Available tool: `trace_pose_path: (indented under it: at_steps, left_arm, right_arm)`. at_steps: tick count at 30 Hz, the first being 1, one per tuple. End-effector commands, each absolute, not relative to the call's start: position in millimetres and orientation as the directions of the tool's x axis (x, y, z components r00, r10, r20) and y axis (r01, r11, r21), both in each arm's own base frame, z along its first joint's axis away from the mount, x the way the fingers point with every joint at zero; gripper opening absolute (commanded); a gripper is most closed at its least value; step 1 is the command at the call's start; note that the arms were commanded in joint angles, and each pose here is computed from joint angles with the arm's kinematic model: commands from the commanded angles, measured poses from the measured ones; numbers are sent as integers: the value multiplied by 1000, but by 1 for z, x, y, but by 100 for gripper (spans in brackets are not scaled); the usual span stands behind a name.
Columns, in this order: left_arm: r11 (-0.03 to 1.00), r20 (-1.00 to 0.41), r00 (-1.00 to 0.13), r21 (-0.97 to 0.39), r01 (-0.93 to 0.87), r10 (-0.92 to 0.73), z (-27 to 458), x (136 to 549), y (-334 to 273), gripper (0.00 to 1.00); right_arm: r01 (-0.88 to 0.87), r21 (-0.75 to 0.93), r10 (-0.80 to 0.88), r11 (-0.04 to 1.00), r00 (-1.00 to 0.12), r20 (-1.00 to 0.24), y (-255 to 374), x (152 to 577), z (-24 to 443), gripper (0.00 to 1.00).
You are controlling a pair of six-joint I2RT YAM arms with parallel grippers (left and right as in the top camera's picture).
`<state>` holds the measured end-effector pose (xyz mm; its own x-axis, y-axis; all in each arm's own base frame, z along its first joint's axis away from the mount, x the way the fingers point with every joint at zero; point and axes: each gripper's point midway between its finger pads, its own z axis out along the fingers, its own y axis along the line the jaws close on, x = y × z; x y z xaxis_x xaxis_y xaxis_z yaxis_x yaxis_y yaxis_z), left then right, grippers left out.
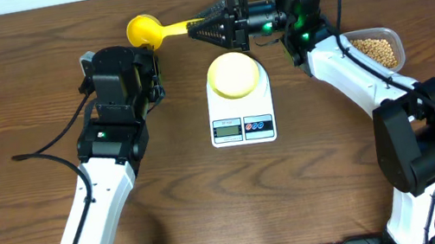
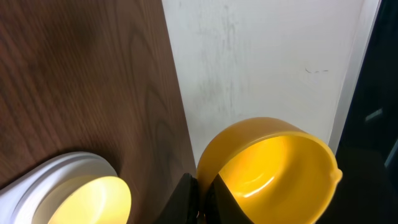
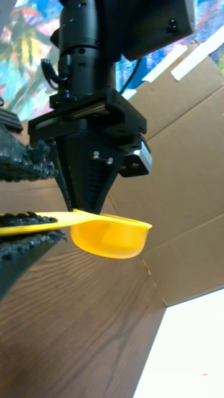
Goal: Scoop item into bowl and weigh 50g on scale
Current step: 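Close the right gripper on the yellow scoop handle, then open the left gripper and pull the scoop away with right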
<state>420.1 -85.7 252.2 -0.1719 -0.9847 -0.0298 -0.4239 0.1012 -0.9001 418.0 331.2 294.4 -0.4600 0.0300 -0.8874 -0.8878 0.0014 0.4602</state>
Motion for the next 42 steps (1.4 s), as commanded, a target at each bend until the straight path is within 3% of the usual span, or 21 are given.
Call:
trace_pose_path:
  at_steps: [1, 3, 15, 16, 17, 18, 19, 22, 29, 42]
  left_arm:
    - [100, -33, -172, -912, -398, -984, 264, 422, -86, 8]
    - [101, -33, -172, -912, -398, -984, 264, 422, -86, 7]
    - [102, -34, -173, -911, -399, -984, 264, 422, -86, 8]
    - [102, -34, -173, -911, -400, -984, 264, 422, -86, 17]
    - [102, -34, -173, -910, -402, -984, 263, 422, -86, 51]
    - [102, -34, -173, -909, -404, -984, 263, 422, -86, 78]
    - [103, -35, -173, -908, -407, -984, 262, 421, -86, 89]
    - [106, -35, -173, -902, -420, -984, 259, 420, -86, 90]
    - [109, -36, -174, -895, -432, -984, 256, 418, -85, 90]
    - [125, -40, -177, -858, -499, -983, 239, 409, -83, 90]
  right_arm:
    - [-897, 442, 39, 1, -442, -896, 335, 419, 302, 12]
    - [-897, 442, 39, 1, -442, -896, 335, 419, 302, 1]
    - [-906, 422, 39, 3, -422, -906, 335, 419, 302, 1]
    - [-909, 418, 39, 3, -417, -908, 335, 419, 302, 1]
    - [-912, 410, 39, 3, -410, -911, 335, 419, 302, 1]
    - [-917, 399, 39, 5, -399, -916, 335, 420, 302, 1]
    - [-922, 386, 40, 7, -386, -922, 334, 420, 302, 1]
    - [-935, 354, 46, 25, -353, -934, 330, 425, 302, 1]
    - [-938, 293, 90, 184, -281, -955, 310, 459, 300, 1]
    - [-905, 85, 68, 418, -63, -996, 217, 515, 300, 1]
